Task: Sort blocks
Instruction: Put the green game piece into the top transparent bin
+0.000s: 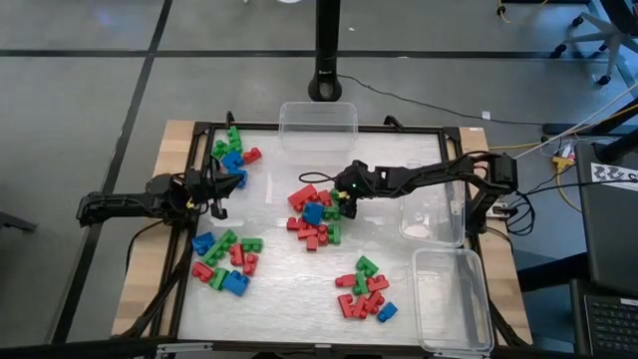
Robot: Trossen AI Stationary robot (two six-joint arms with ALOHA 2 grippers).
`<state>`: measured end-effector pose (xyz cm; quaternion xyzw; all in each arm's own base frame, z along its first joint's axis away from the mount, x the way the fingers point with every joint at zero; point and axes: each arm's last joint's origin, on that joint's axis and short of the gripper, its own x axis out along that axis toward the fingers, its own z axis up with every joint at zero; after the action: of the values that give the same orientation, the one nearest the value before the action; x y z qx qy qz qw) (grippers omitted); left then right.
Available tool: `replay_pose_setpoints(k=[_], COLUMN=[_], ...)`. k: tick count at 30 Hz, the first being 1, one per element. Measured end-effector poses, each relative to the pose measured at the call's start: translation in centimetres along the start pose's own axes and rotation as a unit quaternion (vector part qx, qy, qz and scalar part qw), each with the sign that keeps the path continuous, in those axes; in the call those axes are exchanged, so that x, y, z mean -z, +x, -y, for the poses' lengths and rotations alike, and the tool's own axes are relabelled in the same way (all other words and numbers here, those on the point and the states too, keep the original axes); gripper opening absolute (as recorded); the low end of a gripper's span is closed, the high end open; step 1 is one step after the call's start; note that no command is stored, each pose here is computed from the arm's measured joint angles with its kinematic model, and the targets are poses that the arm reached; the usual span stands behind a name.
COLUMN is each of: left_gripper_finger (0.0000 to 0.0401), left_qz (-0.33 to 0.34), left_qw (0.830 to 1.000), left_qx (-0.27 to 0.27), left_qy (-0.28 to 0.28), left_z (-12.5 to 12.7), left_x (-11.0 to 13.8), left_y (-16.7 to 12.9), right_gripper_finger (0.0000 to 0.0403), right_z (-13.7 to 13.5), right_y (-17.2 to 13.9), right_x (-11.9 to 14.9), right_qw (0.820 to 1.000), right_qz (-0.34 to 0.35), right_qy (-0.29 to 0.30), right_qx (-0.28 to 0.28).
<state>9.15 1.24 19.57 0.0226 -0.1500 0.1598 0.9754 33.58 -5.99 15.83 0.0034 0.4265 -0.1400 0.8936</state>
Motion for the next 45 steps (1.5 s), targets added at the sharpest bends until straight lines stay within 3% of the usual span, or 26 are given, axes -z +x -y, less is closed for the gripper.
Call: replay_pose_setpoints(k=[6, 9, 18, 22, 31, 35, 42, 45], left_gripper_finger=[0.0001, 0.0001, 0.0001, 0.0001, 0.0001, 0.0001, 0.0001, 0.0001], left_qz=[0.0, 0.0, -0.004, -0.007, -0.008, -0.009, -0.009, -0.009], left_qw=[1.0, 1.0, 1.0, 1.0, 1.0, 1.0, 1.0, 1.0], left_qx=[0.0, 0.0, -0.003, -0.003, -0.003, -0.003, -0.003, -0.003], left_qy=[0.0, 0.0, 0.001, 0.001, 0.002, 0.002, 0.002, -0.005], left_z=[0.0, 0.0, 0.0, 0.0, 0.0, 0.0, 0.0, 0.0], left_x=[0.0, 0.0, 0.1, 0.1, 0.2, 0.2, 0.2, 0.2], left_y=[0.0, 0.0, 0.0, 0.0, 0.0, 0.0, 0.0, 0.0], right_gripper_finger=[0.0314, 0.0314, 0.0308, 0.0273, 0.0142, 0.0137, 0.0162, 0.0152], right_z=[-0.2, -0.5, 0.0, 0.0, -0.2, -0.1, 0.4, 0.6], right_y=[1.0, 2.4, 2.6, 2.6, 2.5, 2.0, -0.8, -2.7], right_x=[0.2, 1.6, 1.5, 1.5, 1.4, 1.2, -1.8, -3.7], right_qw=[1.0, 0.999, 0.999, 0.998, 0.992, 0.988, 0.983, 0.979], right_qz=[0.002, -0.041, -0.038, -0.038, -0.032, -0.032, -0.014, -0.006], right_qy=[0.001, -0.001, -0.011, -0.036, -0.115, -0.147, -0.18, -0.2], right_qx=[-0.007, -0.022, -0.022, -0.024, -0.041, -0.045, -0.043, -0.042])
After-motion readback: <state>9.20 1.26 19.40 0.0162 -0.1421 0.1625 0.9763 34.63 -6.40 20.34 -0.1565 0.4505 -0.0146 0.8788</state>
